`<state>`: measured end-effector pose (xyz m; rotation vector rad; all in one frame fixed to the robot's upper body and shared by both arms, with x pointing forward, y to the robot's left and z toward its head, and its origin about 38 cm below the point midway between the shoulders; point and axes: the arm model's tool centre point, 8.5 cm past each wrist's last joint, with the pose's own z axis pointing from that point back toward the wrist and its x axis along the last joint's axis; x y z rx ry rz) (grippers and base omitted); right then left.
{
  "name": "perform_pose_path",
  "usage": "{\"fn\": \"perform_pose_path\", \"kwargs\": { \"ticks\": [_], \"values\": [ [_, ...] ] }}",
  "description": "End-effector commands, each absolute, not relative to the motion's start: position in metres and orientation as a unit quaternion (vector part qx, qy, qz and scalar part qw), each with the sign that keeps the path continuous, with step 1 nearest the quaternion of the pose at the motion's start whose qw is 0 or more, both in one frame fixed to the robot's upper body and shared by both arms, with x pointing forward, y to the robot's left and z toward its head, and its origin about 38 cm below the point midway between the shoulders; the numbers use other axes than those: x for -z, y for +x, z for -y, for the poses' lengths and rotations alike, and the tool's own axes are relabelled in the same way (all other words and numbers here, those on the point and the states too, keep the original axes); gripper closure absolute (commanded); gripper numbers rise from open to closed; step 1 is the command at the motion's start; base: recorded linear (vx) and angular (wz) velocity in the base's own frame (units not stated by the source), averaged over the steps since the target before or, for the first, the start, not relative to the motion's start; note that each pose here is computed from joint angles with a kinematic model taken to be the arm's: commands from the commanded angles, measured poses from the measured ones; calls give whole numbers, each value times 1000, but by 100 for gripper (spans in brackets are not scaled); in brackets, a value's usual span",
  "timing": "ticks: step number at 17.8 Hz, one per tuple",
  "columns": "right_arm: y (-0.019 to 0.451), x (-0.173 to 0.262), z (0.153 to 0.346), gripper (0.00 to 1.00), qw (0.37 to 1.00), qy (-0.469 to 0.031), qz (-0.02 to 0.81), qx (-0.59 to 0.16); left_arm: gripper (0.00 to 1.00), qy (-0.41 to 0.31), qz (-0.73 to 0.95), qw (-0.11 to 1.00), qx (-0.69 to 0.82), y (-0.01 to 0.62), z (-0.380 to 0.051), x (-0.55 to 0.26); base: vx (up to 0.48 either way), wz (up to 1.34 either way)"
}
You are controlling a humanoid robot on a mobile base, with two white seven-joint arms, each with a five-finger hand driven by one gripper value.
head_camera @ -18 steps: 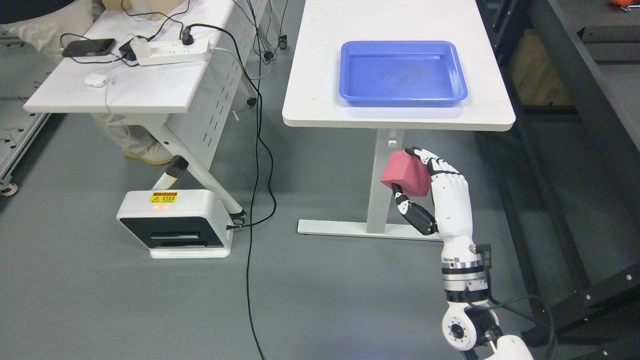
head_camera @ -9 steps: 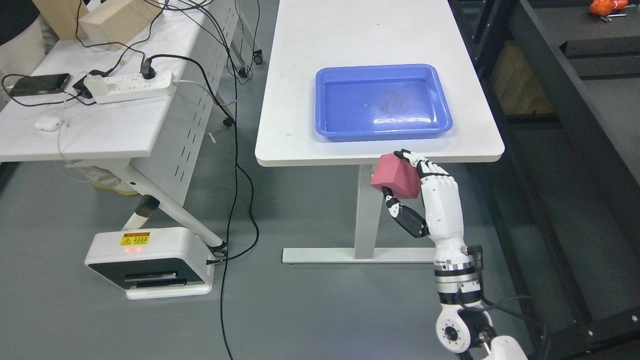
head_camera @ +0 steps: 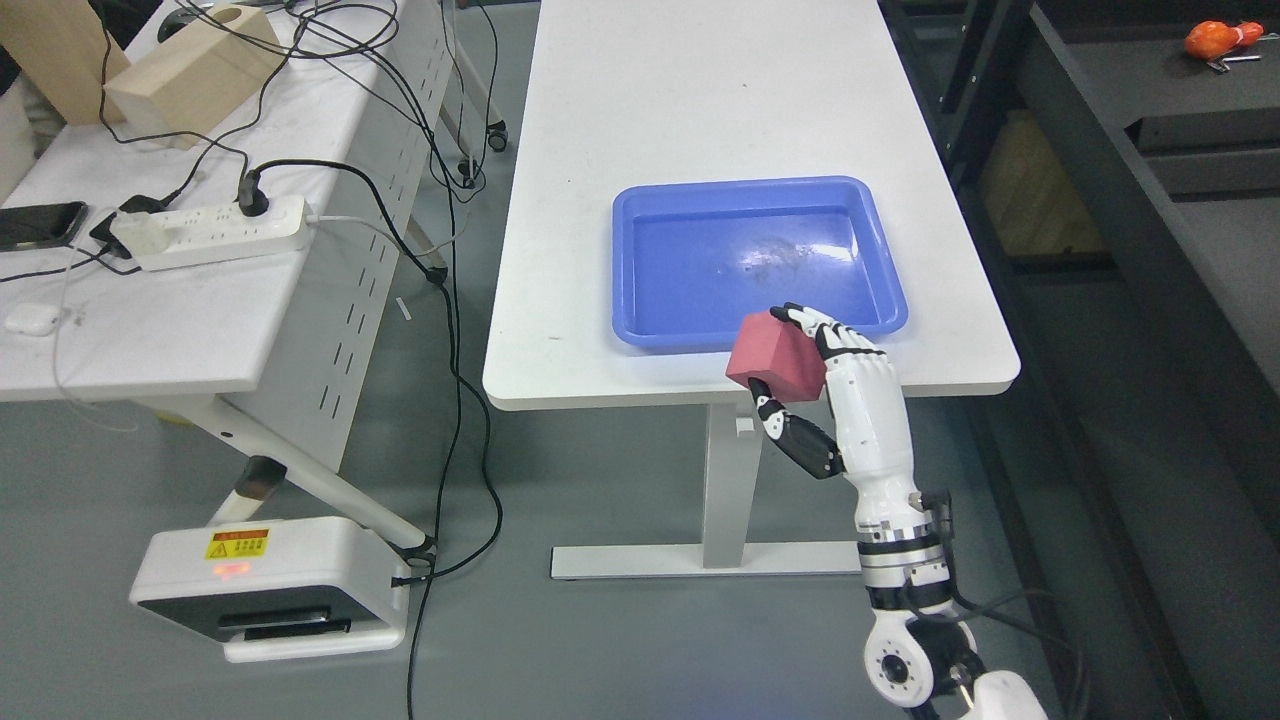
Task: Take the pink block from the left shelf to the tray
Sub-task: 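Turn and carry the pink cube toward the blue tray on the table, then lower the pink cube into the blue tray with the right hand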
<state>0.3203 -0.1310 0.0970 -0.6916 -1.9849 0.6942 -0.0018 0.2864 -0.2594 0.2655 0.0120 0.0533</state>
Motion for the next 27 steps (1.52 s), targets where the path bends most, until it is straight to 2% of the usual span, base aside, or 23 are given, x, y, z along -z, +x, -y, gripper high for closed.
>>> {"fn": "perform_pose_path", "kwargs": {
  "ticks": [1, 7, 10, 14, 17, 20, 24, 27],
  "values": [
    [319, -96, 129, 93, 440, -277, 802, -295, 0, 140, 18, 990, -28, 23, -297, 258, 209, -61],
    [319, -96, 122, 93, 434, -273, 801, -308, 0, 140, 18, 990, -28, 23, -297, 258, 225, -49],
    [313, -92, 104, 91, 419, -265, 794, -353, 0, 140, 18, 990, -28, 23, -297, 258, 212, 0],
    [312, -89, 99, 86, 421, -257, 788, -368, 0, 140, 18, 990, -28, 23, -297, 258, 207, 4],
    [313, -85, 99, 73, 433, -257, 777, -378, 0, 140, 18, 990, -28, 24, -297, 258, 177, 19],
    [316, -78, 99, 50, 458, -247, 754, -401, 0, 140, 18, 990, -28, 23, -297, 258, 149, 16],
    [317, -75, 101, 37, 487, -220, 750, -390, 0, 140, 18, 990, -28, 23, -297, 258, 115, 29],
    [317, -72, 102, 34, 493, -215, 745, -395, 0, 140, 18, 990, -28, 23, -297, 258, 83, 21]
  ]
}}
